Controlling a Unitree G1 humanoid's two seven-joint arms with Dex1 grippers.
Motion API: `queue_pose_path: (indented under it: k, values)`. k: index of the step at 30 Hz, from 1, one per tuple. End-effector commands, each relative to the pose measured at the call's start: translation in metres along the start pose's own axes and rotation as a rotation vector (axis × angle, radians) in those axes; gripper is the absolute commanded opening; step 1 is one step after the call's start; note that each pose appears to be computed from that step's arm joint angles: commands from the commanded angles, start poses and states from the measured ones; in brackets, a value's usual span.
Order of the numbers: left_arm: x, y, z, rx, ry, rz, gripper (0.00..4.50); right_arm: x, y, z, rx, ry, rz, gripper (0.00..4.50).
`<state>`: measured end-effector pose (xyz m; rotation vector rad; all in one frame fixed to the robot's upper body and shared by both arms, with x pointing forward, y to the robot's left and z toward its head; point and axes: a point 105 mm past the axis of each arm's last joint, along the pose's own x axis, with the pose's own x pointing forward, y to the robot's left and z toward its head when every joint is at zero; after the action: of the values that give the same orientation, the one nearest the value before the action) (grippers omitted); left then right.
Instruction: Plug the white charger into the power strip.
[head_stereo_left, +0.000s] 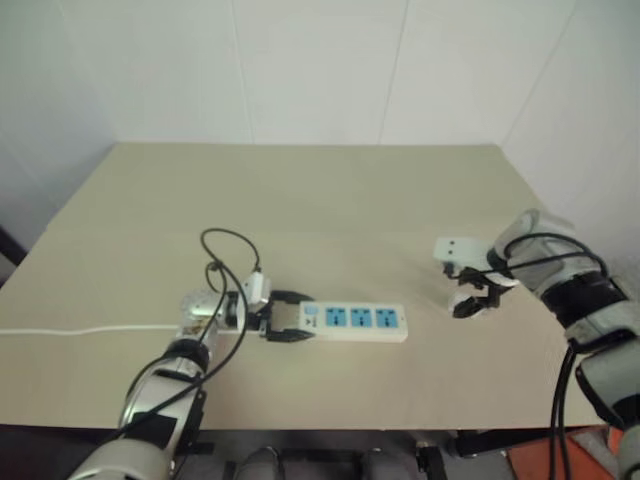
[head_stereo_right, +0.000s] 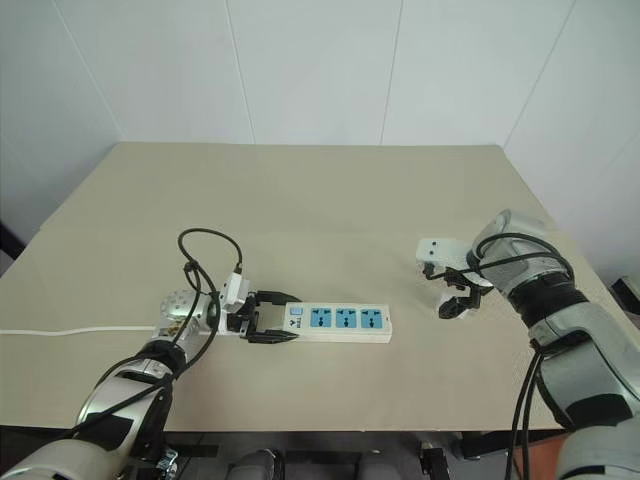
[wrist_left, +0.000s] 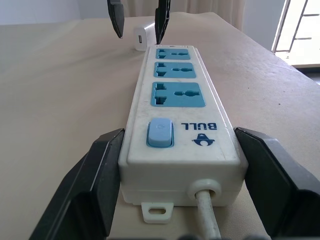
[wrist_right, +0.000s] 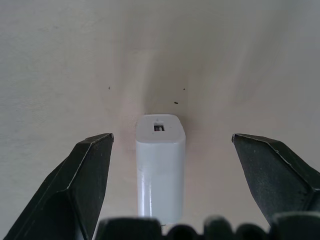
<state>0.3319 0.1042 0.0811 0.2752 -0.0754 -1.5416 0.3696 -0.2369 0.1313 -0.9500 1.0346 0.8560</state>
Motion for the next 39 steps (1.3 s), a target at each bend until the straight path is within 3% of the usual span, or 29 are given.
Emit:
queue_pose_path:
  k: [1, 3, 10, 11, 19, 22, 25, 29, 35, 39]
  values:
    - [0.000, -0.004, -0.004, 0.006, 0.029, -0.022, 3.22, -0.015, -0.011, 0.003, 0.029, -0.025, -0.041, 4.12]
    - [0.000, -0.004, -0.005, 0.006, 0.029, -0.022, 3.22, -0.014, -0.010, 0.001, 0.032, -0.022, -0.035, 3.65]
    - [-0.002, -0.007, -0.010, 0.005, 0.059, -0.030, 3.22, -0.011, -0.009, 0.000, 0.050, -0.027, -0.028, 1.28]
    - [-0.002, -0.007, -0.011, 0.004, 0.060, -0.030, 3.22, -0.011, -0.009, 0.000, 0.049, -0.027, -0.029, 1.12]
    - [-0.002, -0.006, -0.009, 0.008, 0.057, -0.025, 3.22, -0.021, -0.007, 0.009, -0.002, -0.057, -0.036, 1.12]
    - [-0.002, -0.004, -0.006, 0.008, 0.043, -0.021, 3.22, -0.049, -0.009, 0.042, -0.052, -0.245, -0.099, 1.12]
    - [-0.003, -0.004, -0.005, 0.010, 0.043, -0.023, 3.22, -0.083, -0.008, 0.079, -0.047, -0.535, -0.174, 1.12]
    - [-0.005, -0.005, -0.006, 0.006, 0.051, -0.026, 3.22, -0.110, 0.011, 0.109, -0.052, -1.030, -0.171, 1.12]
    - [-0.009, -0.002, -0.004, 0.008, 0.064, -0.024, 3.22, -0.079, 0.044, 0.113, 0.160, -1.451, -0.082, 1.12]
    - [-0.009, 0.000, -0.002, 0.012, 0.064, -0.023, 3.22, -0.061, 0.057, 0.115, 0.248, -1.579, 0.024, 1.12]
